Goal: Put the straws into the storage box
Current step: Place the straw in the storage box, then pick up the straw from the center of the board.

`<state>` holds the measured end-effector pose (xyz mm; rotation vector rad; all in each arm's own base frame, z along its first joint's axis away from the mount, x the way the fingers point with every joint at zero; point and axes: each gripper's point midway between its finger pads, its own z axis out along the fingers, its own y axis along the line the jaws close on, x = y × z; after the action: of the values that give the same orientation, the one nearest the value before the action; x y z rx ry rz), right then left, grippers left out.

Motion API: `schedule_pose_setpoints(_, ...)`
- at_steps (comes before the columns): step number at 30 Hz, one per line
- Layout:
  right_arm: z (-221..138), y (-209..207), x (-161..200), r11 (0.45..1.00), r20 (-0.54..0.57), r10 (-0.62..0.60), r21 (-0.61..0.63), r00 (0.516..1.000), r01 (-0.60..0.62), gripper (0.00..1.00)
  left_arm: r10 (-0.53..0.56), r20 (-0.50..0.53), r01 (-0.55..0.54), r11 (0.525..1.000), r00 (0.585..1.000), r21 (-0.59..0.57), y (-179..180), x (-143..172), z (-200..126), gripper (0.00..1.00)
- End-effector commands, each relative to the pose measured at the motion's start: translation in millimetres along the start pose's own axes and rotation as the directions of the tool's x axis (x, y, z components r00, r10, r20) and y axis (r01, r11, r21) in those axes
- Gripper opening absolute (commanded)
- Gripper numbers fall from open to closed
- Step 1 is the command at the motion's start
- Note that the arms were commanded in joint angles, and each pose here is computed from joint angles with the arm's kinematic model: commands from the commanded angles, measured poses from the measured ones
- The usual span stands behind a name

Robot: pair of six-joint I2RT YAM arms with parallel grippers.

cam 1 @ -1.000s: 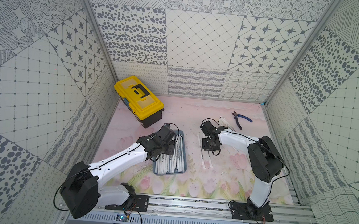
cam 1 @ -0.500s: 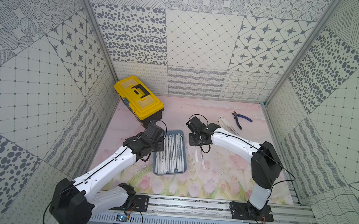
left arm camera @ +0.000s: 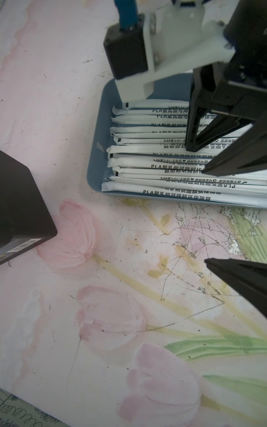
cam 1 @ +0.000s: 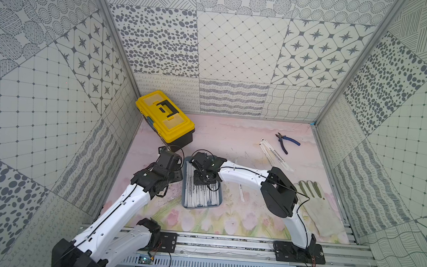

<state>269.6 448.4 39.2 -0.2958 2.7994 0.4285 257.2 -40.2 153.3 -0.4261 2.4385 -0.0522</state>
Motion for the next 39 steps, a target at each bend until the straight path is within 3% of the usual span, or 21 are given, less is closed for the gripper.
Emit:
schedule_pose_setpoints(1, -2.7, 10.8, -5.9, 0.999, 0.014, 0.03, -0.035, 0.999, -0.03, 0.11, -0.009, -0.021, 0.009, 1.0, 1.0, -0.007, 3.2, 5.4, -0.1, 0.61)
schedule_pose_setpoints(4, -12.2, 10.7, -6.3, 0.999, 0.013, 0.038, -0.039, 0.999, -0.038, 0.2, -0.007, -0.022, 0.007, 1.0, 1.0, -0.002, 2.0, 4.6, -0.6, 0.61)
schedule_pose_setpoints(8, -48.9, 5.2, -15.7, 0.995, 0.049, 0.07, -0.071, 0.996, -0.067, 0.24, -0.006, -0.016, 0.006, 1.0, 1.0, 0.009, -0.8, 1.3, -2.5, 0.6)
schedule_pose_setpoints(11, -73.8, -27.9, -22.6, 0.993, 0.085, 0.112, -0.046, 0.99, -0.108, 0.24, -0.009, -0.03, 0.011, 0.998, 1.0, 0.057, -12.9, -1.0, -3.3, 0.59)
schedule_pose_setpoints(14, -88.0, -92.7, -29.4, 0.987, 0.135, 0.127, 0.077, 0.983, -0.138, 0.25, 0.052, -0.041, -0.046, 0.99, 0.998, 0.136, -43.3, 0.6, -3.8, 0.59)
schedule_pose_setpoints(18, -89.8, -164.8, -30.7, 0.958, 0.119, 0.07, 0.27, 0.99, -0.1, 0.31, 0.24, -0.036, -0.226, 0.947, 0.97, 0.23, -104.7, 19.4, -4.1, 0.59)
schedule_pose_setpoints(23, -74.0, -187.2, -30.9, 0.944, 0.081, 0.051, 0.321, 0.995, -0.074, 0.31, 0.377, -0.095, -0.332, 0.891, 0.922, 0.308, -155.0, 58.2, 7.8, 0.59)
schedule_pose_setpoints(30, -40.0, -199.8, -19.3, 0.947, 0.029, 0.102, 0.303, 0.994, -0.106, 0.28, 0.38, -0.118, -0.335, 0.897, 0.917, 0.287, -158.2, 67.5, 18.4, 0.59)
schedule_pose_setpoints(39, -30.0, -209.7, -10.7, 0.938, 0.016, 0.121, 0.325, 0.993, -0.12, 0.14, 0.385, -0.108, -0.349, 0.902, 0.917, 0.256, -150.2, 64.0, 18.4, 0.59)
